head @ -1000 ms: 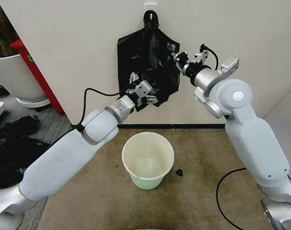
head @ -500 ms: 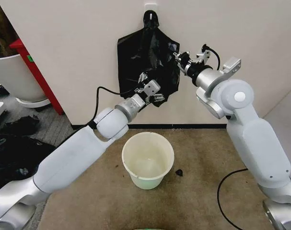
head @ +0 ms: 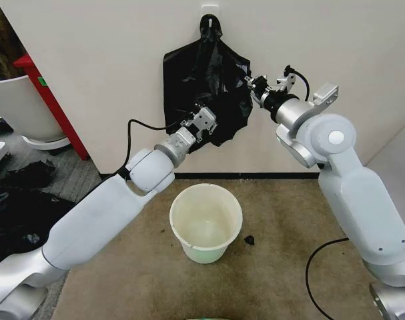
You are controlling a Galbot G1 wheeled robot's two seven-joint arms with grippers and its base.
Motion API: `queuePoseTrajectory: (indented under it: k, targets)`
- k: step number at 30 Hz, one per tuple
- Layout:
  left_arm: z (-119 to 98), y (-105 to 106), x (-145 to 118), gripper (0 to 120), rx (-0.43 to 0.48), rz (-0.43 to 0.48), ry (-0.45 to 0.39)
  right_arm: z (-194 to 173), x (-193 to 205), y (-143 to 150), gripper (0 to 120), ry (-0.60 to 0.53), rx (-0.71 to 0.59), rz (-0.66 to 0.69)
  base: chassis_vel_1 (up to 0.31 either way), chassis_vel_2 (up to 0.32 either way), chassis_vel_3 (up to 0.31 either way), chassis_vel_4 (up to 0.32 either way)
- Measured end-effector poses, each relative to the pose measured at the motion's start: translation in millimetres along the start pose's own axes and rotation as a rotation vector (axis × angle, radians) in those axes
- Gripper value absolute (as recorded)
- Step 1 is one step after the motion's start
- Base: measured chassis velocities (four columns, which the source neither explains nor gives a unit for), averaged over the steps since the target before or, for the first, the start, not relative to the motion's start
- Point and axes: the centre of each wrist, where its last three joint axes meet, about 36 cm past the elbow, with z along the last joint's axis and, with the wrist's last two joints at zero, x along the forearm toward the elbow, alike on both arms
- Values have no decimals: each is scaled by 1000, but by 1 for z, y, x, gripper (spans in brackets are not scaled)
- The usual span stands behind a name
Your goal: Place the garbage bag over the trash bin.
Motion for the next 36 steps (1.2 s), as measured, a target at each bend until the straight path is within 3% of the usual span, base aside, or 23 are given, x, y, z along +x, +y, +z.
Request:
queuePoseTrajectory:
  k: [3, 11, 17, 24, 28, 33, 36]
  targets:
    - [-3, 7, 4, 0, 97, -30, -4, 2, 3, -8, 0, -8, 43, 3, 0, 0, 0, 0]
    - [-13, 25, 15, 0, 316, -116, -21, 4, 10, -19, 0, -15, 133, -3, 0, 0, 0, 0]
    - [-12, 38, 28, 0, 404, -152, -31, 5, 19, -20, 0, -5, 149, -4, 0, 0, 0, 0]
    - [2, 43, 53, 0, 417, -169, 9, 10, 30, -23, 0, 11, 152, 2, 0, 0, 0, 0]
    - [0, 46, 69, 0, 426, -136, -4, 8, 43, -17, 0, 13, 157, -14, 0, 0, 0, 0]
    - [-15, 54, 94, 0, 490, 23, -95, -4, 68, 1, 0, 38, 169, -53, 0, 0, 0, 0]
    - [-24, 57, 102, 0, 519, 65, -118, -6, 79, 9, 0, 60, 181, -71, 0, 0, 0, 0]
